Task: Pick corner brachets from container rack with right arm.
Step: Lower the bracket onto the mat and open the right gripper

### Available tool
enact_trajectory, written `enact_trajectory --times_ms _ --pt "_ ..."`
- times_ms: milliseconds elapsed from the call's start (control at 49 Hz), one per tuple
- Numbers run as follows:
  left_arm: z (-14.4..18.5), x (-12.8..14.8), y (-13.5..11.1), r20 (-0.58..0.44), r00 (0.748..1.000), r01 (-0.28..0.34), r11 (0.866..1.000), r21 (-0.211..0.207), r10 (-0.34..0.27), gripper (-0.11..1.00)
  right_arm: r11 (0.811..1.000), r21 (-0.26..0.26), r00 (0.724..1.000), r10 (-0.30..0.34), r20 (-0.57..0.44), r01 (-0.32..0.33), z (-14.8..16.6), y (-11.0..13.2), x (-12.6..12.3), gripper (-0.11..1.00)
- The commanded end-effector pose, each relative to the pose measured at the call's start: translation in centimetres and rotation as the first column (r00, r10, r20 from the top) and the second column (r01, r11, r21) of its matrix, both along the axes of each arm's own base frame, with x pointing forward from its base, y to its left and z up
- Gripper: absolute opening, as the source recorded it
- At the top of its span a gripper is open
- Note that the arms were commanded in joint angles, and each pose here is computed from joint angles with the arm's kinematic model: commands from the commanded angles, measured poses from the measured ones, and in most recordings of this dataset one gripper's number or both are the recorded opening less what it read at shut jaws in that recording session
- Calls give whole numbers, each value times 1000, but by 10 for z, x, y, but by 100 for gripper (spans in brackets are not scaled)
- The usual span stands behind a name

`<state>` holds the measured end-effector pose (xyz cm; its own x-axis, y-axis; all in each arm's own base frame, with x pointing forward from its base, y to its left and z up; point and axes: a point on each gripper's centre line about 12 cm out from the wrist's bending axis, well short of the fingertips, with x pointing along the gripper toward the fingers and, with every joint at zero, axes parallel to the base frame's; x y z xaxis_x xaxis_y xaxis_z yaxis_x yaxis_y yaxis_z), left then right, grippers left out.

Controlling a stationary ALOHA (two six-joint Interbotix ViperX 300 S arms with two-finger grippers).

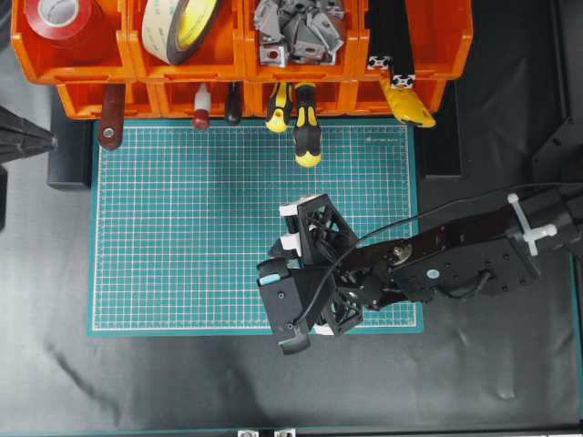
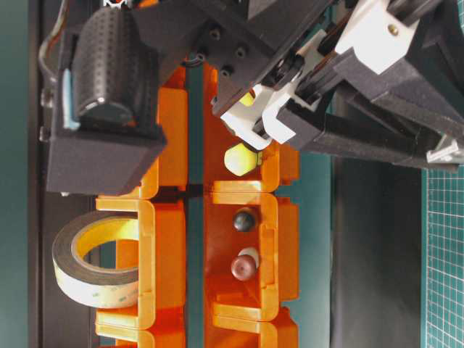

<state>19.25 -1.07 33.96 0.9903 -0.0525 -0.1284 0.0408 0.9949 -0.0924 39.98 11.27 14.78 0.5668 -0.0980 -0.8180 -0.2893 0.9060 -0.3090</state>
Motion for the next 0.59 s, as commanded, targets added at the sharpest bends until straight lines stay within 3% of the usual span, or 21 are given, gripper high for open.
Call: enact_trajectory --times_ms 0,469,531,572 --pt "11 2 0 26 1000 0 1000 -3 1 0 1000 25 999 9 49 -10 11 1 7 24" --pt "12 1 0 28 1000 1 1000 -2 -1 0 998 57 997 15 74 -19 8 -2 13 25" --pt "11 1 0 25 1000 1 1000 -1 -1 0 998 58 997 13 74 -18 8 -2 13 31" --pt "10 1 0 23 1000 1 1000 -1 -1 0 998 60 997 13 75 -17 8 -1 14 42"
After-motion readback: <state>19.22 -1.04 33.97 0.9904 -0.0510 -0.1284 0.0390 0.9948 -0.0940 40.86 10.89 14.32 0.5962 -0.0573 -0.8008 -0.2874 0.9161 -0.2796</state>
